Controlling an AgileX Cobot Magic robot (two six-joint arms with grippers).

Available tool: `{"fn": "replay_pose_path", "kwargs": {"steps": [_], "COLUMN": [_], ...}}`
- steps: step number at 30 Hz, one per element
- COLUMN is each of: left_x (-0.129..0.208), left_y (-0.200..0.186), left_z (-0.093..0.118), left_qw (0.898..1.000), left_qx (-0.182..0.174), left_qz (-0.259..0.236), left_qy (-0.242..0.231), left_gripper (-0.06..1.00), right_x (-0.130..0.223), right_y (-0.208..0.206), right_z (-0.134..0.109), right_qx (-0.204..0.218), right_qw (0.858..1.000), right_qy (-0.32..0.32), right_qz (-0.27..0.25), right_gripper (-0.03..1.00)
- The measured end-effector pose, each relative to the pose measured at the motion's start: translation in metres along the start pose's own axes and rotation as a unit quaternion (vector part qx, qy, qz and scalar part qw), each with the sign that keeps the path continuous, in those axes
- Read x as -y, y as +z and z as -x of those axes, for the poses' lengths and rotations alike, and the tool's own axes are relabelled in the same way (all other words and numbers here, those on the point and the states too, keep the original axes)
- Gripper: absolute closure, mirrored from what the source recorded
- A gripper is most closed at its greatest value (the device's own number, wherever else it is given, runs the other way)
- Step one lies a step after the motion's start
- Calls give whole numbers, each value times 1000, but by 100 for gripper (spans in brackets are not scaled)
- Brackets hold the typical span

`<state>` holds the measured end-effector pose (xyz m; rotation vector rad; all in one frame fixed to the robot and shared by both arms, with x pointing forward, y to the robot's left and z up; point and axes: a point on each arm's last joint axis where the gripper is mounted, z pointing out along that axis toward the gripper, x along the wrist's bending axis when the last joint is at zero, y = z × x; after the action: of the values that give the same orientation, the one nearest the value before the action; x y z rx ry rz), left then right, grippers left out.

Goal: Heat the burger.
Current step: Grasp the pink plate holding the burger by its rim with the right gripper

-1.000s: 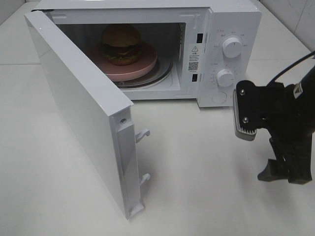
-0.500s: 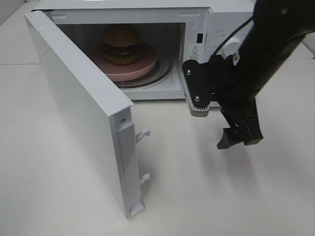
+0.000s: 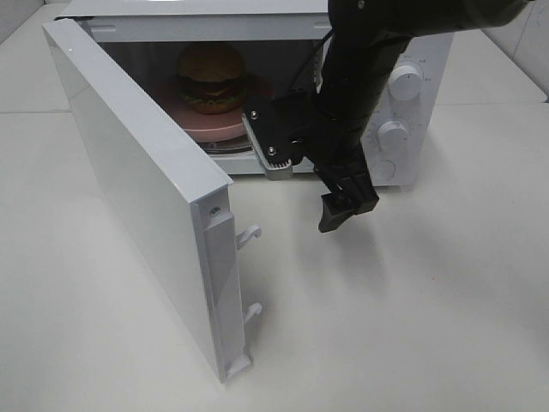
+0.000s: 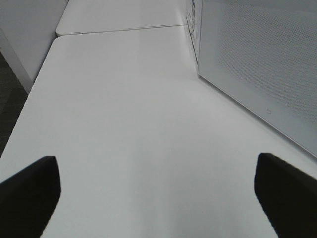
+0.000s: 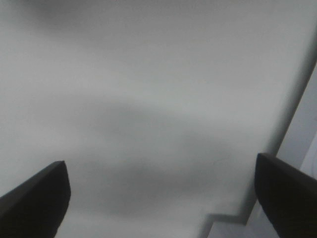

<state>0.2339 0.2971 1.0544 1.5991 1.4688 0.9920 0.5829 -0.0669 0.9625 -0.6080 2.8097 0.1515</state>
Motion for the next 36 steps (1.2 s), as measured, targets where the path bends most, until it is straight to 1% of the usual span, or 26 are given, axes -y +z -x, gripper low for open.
{"fn": "replay_pose_path", "kwargs": {"steps": [5,12,17,23,27,28,29,36], "left_x": [0,0,0,0,0,0,0,0], "left_y": [0,0,0,0,0,0,0,0], "left_z": [0,0,0,0,0,0,0,0], "left_qw": [1000,1000,1000,1000,1000,1000,1000,1000], "left_qx": [0,0,0,0,0,0,0,0], "left_qz": [0,0,0,0,0,0,0,0], "left_qy": [0,0,0,0,0,0,0,0], "left_gripper": [-5,-5,-5,-5,-5,-5,-5,-5], "right_x": [-11,-16,-18,-24,-30,-30,-32,-41], "right_y": [6,9,14,15,13,13,11,14], "right_z": [11,31,38,52,67,67,74,85], "right_qx": [2,21,21,14,25,25,31,46], "right_qw": [1000,999,1000,999,998,998,998,997], "right_qy": [-13,-18,-18,-7,3,3,5,-1], "right_qz": [11,15,16,32,53,53,59,66], "right_gripper": [-1,-1,-1,-1,-1,-1,-1,-1]}}
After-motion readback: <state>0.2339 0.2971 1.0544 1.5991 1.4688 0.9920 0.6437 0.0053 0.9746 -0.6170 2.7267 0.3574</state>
